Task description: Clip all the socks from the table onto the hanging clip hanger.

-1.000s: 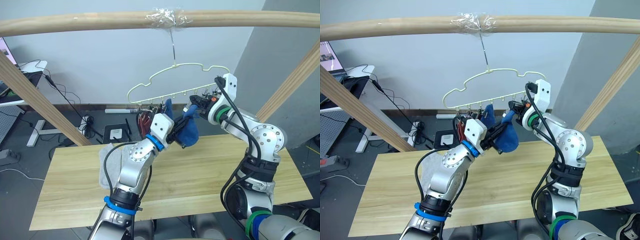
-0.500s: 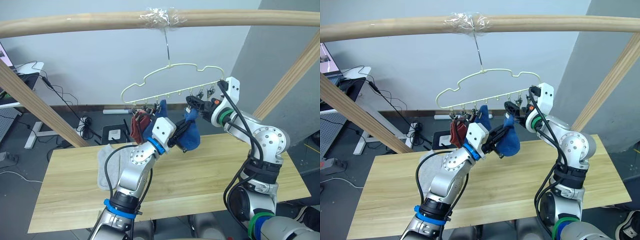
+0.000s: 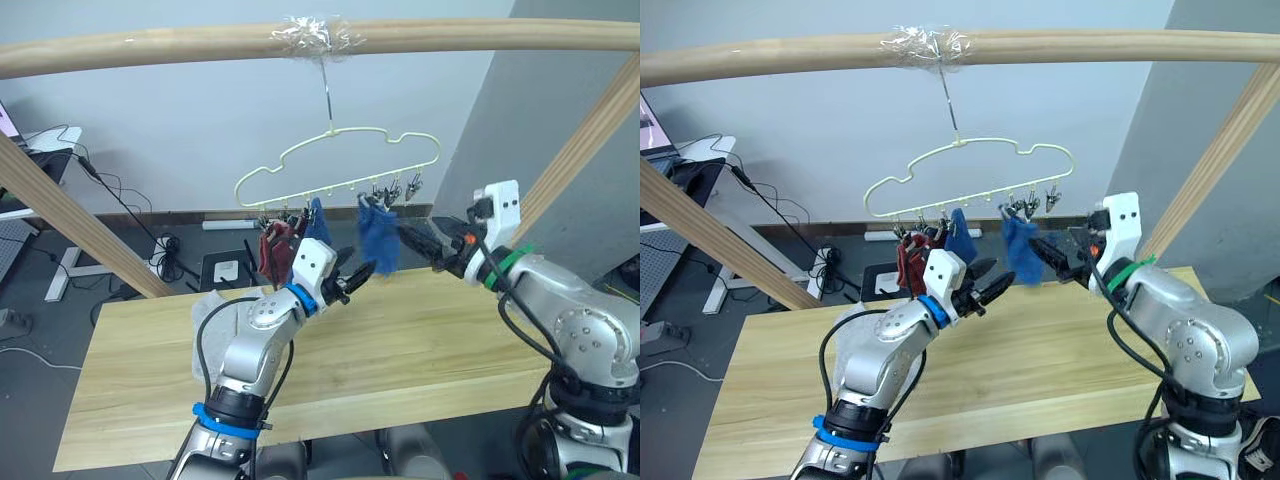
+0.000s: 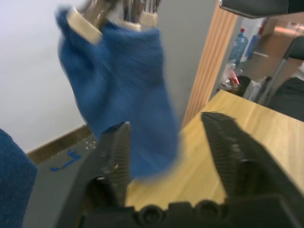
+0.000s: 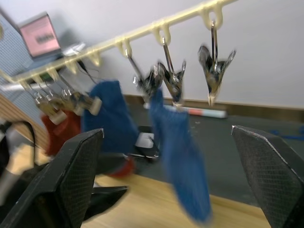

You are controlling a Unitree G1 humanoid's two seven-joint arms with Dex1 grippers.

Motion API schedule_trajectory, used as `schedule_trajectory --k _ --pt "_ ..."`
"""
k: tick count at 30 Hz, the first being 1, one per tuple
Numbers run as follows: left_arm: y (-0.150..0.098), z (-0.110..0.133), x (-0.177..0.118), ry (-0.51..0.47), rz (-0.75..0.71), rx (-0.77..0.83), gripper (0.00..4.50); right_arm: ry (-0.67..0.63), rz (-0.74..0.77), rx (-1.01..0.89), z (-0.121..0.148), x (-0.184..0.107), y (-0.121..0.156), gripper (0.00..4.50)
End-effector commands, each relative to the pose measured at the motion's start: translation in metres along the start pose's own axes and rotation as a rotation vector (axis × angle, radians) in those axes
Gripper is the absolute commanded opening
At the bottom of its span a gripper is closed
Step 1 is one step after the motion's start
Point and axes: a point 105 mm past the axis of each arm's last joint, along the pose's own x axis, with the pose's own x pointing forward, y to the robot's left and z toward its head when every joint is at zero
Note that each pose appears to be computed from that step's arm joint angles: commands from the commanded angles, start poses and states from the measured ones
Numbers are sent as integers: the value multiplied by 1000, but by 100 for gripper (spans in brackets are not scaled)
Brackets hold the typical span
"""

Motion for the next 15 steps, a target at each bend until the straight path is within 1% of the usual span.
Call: schedule_trajectory --k 1,3,6,8,9,10,12,15 --pt "-2 7 -18 -6 -30 23 392 -51 14 -109 0 3 12 450" --pt "-7 5 -33 21 -57 32 447 -66 -19 -137 -7 7 12 450" --pt "-9 8 -50 35 -67 43 447 -130 -75 -176 -3 10 9 450" --pt "-9 19 -61 13 -56 60 450 -191 -106 -204 3 11 8 415" --pt "-10 23 -66 5 -54 59 450 -207 -130 -223 5 12 6 390" --pt "-12 26 -69 -1 -54 55 450 -217 -148 -244 5 14 5 360" --pt "-16 32 -77 -10 -62 27 450 -231 -183 -300 6 18 3 285" --pt "-20 33 -82 -5 -60 18 450 -269 -212 -313 9 22 2 285"
